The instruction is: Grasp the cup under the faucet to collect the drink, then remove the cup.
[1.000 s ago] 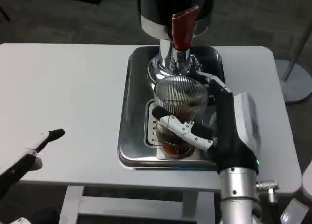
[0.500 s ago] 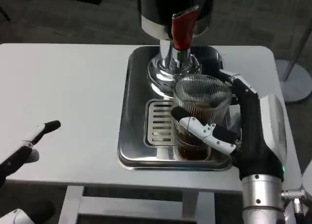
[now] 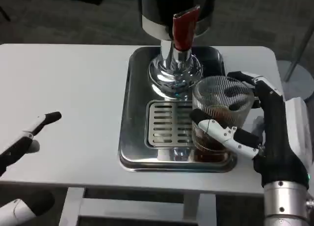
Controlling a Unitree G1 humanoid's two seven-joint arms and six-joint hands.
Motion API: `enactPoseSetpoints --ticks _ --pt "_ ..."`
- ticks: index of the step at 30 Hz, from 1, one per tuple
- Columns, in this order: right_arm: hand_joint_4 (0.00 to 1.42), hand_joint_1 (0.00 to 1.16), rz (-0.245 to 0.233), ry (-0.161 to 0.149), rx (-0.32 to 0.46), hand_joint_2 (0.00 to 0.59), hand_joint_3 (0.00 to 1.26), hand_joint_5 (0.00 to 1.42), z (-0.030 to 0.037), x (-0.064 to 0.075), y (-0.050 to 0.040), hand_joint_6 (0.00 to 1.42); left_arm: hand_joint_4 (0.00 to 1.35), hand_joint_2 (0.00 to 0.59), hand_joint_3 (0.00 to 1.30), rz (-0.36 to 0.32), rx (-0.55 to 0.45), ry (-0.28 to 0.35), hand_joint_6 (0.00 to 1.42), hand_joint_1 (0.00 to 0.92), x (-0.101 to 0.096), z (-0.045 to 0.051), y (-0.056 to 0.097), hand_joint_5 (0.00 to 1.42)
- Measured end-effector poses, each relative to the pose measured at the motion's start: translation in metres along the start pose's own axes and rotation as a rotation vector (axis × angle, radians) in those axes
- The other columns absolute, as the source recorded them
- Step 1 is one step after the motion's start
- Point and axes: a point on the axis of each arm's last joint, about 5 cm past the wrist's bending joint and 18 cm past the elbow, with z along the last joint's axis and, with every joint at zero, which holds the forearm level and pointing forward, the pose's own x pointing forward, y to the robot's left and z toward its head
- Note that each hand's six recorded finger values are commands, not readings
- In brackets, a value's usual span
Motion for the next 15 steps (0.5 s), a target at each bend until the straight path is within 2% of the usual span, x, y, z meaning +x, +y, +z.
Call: enactPoseSetpoints --ticks 5,15 --pt "0.92 0.91 0.004 -0.009 0.004 0.136 0.77 1.21 0.0036 -0.006 -0.0097 1.42 0.00 0.039 0.05 0.002 -0.001 -0.006 0.17 0.000 0.003 -0.0016 0.001 0.00" --pt "0.93 0.91 0.019 -0.041 0.034 0.135 0.79 1.25 0.0141 -0.015 -0.0199 1.42 0.00 0.039 0.04 0.003 0.001 -0.006 0.17 0.000 0.003 -0.0018 0.001 0.00"
